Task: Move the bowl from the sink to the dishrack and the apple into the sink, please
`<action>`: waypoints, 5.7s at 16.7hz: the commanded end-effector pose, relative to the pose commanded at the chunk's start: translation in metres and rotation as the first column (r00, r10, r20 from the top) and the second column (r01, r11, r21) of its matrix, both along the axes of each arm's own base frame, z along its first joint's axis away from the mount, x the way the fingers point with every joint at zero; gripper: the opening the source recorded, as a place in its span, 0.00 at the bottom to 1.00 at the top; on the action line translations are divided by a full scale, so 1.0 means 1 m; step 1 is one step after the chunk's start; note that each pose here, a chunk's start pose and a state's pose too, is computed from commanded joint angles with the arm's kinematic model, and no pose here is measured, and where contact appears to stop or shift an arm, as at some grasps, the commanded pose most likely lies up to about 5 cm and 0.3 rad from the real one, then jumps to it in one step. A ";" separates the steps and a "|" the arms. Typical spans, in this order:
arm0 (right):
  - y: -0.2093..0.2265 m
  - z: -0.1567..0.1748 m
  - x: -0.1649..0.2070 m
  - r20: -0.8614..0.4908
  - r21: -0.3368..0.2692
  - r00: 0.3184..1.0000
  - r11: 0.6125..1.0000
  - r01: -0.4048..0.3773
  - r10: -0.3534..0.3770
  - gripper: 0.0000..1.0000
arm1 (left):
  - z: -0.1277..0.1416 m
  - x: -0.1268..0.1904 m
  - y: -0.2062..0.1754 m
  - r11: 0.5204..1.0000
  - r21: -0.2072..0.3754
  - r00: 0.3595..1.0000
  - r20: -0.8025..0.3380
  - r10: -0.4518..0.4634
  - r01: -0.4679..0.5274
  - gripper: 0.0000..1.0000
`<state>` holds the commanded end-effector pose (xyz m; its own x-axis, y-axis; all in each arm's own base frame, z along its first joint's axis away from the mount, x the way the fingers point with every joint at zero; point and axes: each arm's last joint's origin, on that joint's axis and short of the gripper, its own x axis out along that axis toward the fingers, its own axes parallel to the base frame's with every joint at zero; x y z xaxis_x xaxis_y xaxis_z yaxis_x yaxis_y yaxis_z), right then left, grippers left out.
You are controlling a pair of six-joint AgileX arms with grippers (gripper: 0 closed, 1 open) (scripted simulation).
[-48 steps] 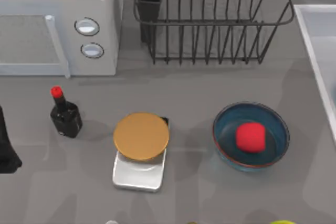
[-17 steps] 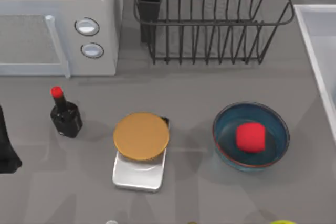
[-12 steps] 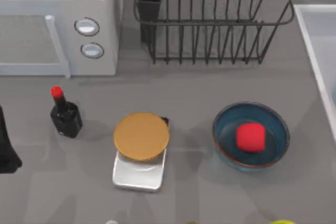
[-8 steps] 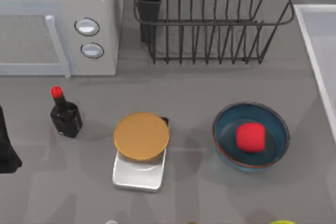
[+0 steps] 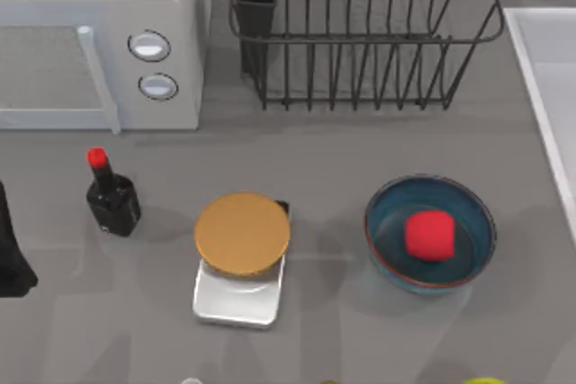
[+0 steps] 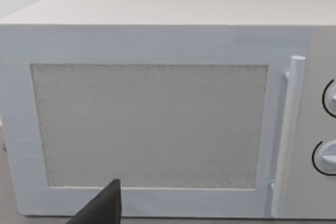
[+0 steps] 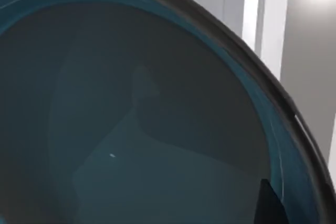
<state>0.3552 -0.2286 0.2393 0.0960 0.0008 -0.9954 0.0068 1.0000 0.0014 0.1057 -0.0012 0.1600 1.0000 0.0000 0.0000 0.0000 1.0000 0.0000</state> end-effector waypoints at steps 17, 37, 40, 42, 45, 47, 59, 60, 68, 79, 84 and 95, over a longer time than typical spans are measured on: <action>0.049 0.112 -0.168 0.009 -0.004 1.000 1.000 -0.002 0.002 0.00 | 0.000 0.000 0.000 1.000 0.000 1.000 0.000 0.000 0.000 1.00; 0.421 0.156 -0.021 0.890 -0.301 0.366 0.953 0.019 0.274 0.00 | 0.000 0.000 0.000 1.000 0.000 1.000 0.000 0.000 0.000 1.00; 0.466 0.170 -0.049 0.971 -0.141 0.198 0.990 0.022 0.133 0.00 | 0.000 0.000 0.000 1.000 0.000 1.000 0.000 0.000 0.000 1.00; 0.483 0.176 -0.063 0.990 -0.059 0.133 0.998 0.017 0.056 0.00 | 0.000 0.000 0.000 1.000 0.000 1.000 0.000 0.000 0.000 1.00; 0.492 0.180 -0.073 0.995 -0.007 0.096 1.000 0.011 0.006 0.00 | 0.000 0.000 0.000 1.000 0.000 1.000 0.000 0.000 0.000 1.00; 0.492 0.180 -0.073 0.995 -0.007 0.096 1.000 0.011 0.006 0.00 | 0.000 0.000 0.000 1.000 0.000 1.000 0.000 0.000 0.000 1.00; 0.509 0.060 0.000 0.996 0.007 0.085 1.000 0.010 -0.008 0.00 | 0.000 0.000 0.000 1.000 0.000 1.000 0.000 0.000 0.000 1.00; 0.507 0.042 0.008 0.997 0.009 0.082 1.000 0.010 -0.009 0.00 | 0.000 0.000 0.000 1.000 0.000 1.000 0.000 0.000 0.000 1.00; 0.491 -0.020 0.027 0.995 -0.007 0.096 1.000 0.011 0.006 0.00 | 0.000 0.000 0.000 1.000 0.000 1.000 0.000 0.000 0.000 1.00; 0.491 -0.020 0.027 0.995 -0.007 0.096 1.000 0.011 0.006 0.75 | 0.000 0.000 0.000 1.000 0.000 1.000 0.000 0.000 0.000 1.00; 0.491 -0.020 0.027 0.995 -0.007 0.096 1.000 0.011 0.006 1.00 | 0.000 0.000 0.000 1.000 0.000 1.000 0.000 0.000 0.000 1.00; 0.478 -0.015 0.022 0.994 -0.012 0.107 1.000 -0.005 0.013 1.00 | 0.000 0.000 0.000 1.000 0.000 1.000 0.000 0.000 0.000 1.00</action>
